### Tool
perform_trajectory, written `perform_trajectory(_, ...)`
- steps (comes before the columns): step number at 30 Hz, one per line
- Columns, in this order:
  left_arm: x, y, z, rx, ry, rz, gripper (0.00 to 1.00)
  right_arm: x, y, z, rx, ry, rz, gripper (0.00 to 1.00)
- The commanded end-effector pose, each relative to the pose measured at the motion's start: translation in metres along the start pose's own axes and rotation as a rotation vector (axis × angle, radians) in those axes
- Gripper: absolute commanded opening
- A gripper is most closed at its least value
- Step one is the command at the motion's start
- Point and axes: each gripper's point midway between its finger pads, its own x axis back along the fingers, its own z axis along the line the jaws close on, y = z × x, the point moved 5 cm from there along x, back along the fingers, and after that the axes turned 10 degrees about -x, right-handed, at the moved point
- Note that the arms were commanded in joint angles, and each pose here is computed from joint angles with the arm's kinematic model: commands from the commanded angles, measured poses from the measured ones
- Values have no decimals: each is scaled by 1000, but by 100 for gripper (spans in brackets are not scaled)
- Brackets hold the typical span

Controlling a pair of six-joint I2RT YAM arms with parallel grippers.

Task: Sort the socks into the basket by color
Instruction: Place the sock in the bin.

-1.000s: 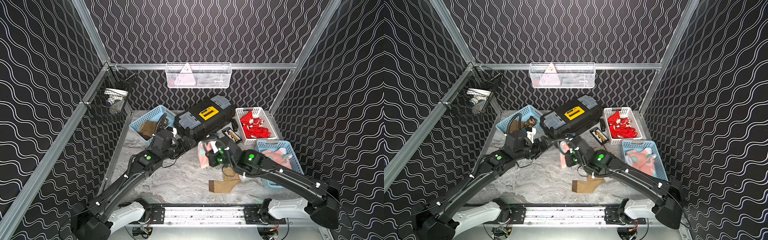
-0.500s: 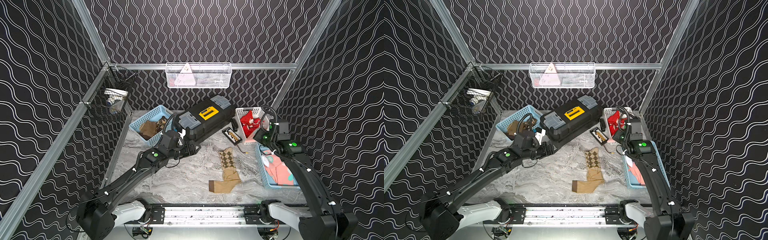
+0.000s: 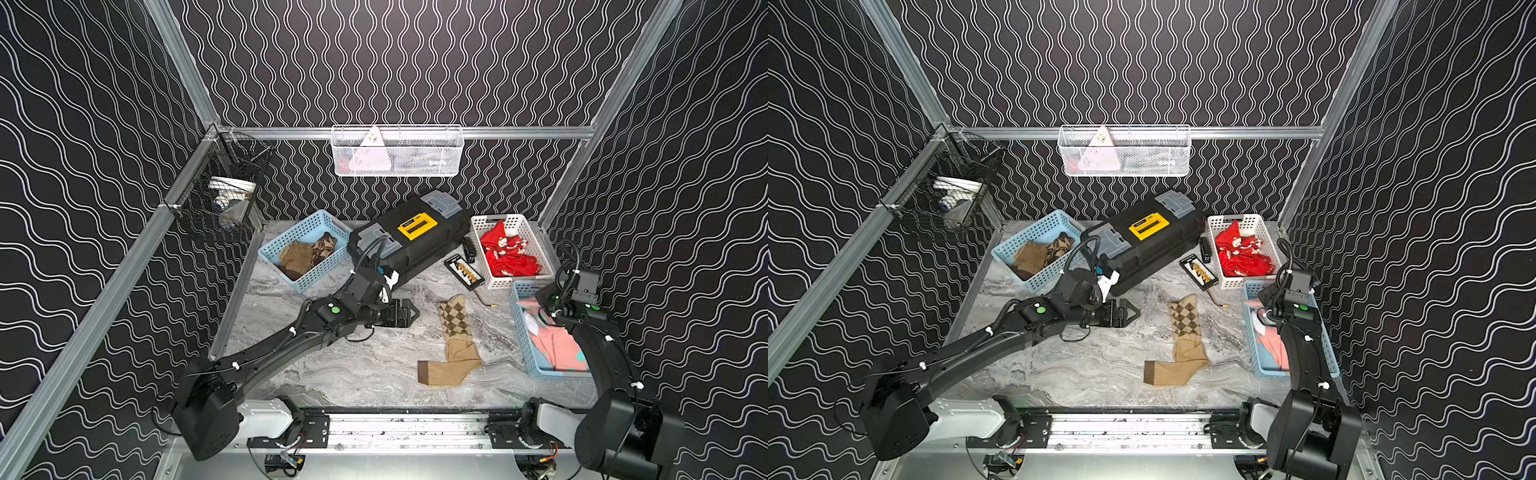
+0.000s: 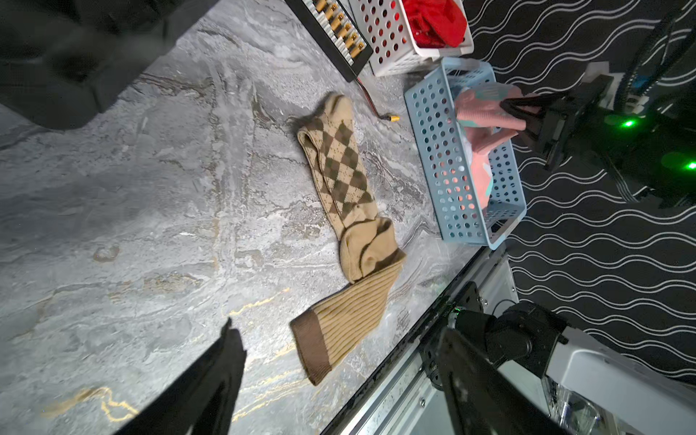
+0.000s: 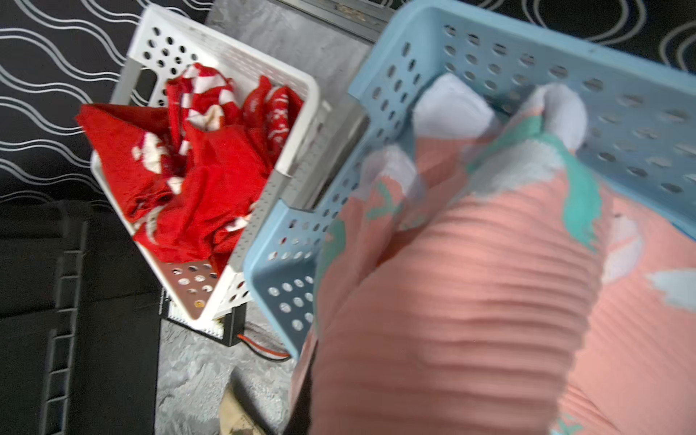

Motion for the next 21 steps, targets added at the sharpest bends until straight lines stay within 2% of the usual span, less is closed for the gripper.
perform_trajectory(1, -8, 4, -10, -76, 1, -11, 85, -10, -3, -16, -65, -8, -32, 0)
perform_trajectory(6, -28, -8, -21, -122, 6, 39, 86, -28, -31, -58, -119, -107, 34, 0)
perform_trajectory(11, -46, -20, -31, -169, 13, 91, 86, -28, -41, -73, -128, -144, 54, 0)
perform_trajectory(13, -52, -24, -34, -185, 19, 104, 87, -23, -39, -70, -121, -146, 54, 10)
perform_trajectory(15, -57, -28, -38, -203, 21, 117, 87, -17, -37, -67, -116, -141, 50, 25)
perform_trajectory(17, -63, -32, -42, -220, 24, 134, 88, -9, -34, -64, -114, -132, 44, 45)
perform_trajectory(21, -74, -39, -49, -257, 31, 162, 89, 8, -27, -57, -116, -118, 26, 69)
